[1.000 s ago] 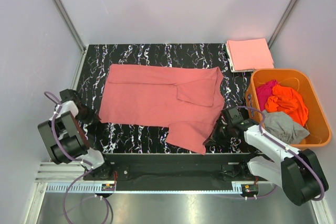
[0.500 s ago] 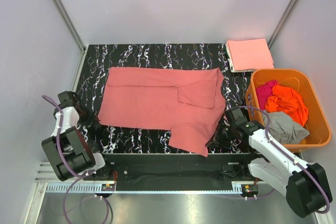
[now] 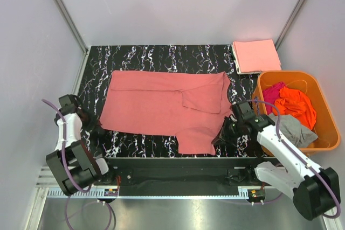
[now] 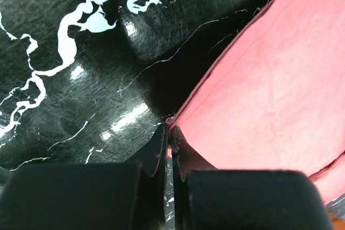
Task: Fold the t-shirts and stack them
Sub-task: Fold the tshirt
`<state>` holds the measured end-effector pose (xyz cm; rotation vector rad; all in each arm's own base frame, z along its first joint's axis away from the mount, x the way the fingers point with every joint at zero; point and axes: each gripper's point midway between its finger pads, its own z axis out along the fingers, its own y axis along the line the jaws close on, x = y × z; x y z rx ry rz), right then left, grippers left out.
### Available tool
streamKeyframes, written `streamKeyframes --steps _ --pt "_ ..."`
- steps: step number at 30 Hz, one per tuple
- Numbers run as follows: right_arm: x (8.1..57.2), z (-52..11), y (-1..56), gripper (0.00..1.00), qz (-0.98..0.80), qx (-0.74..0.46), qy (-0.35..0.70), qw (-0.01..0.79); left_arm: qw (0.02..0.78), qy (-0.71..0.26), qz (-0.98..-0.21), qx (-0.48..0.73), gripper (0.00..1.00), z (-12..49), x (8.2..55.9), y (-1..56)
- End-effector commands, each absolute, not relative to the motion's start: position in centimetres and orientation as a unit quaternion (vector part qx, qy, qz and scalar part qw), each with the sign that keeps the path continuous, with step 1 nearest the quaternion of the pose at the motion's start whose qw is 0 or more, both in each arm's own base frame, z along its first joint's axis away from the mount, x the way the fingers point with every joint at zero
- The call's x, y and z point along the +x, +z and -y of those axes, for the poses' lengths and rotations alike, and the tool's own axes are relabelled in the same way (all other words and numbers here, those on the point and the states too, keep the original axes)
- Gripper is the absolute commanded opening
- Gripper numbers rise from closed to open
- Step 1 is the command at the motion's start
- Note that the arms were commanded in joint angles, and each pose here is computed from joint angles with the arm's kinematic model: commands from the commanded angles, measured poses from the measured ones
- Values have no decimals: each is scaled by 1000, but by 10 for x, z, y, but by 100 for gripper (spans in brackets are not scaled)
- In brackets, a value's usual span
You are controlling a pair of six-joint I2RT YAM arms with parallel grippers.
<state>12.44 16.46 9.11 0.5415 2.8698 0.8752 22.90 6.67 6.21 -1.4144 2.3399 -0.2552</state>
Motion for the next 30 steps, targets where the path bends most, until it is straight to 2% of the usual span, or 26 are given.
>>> streamKeyframes --steps 1,5,13,23,30 --pt "147 -166 113 0 -947 153 271 78 217 -88 -840 -489 0 -70 239 74" --pt "177 -161 122 0 -959 130 232 98 236 -94 -842 -476 0 -69 263 88" --pt "258 -142 151 0 -954 139 227 137 238 -109 -839 -477 0 -73 304 93" --pt "342 -129 153 0 -950 158 229 140 246 -139 -829 -482 0 -73 371 96" --pt "380 -127 142 0 -947 174 238 127 244 -154 -830 -477 0 -67 413 97"
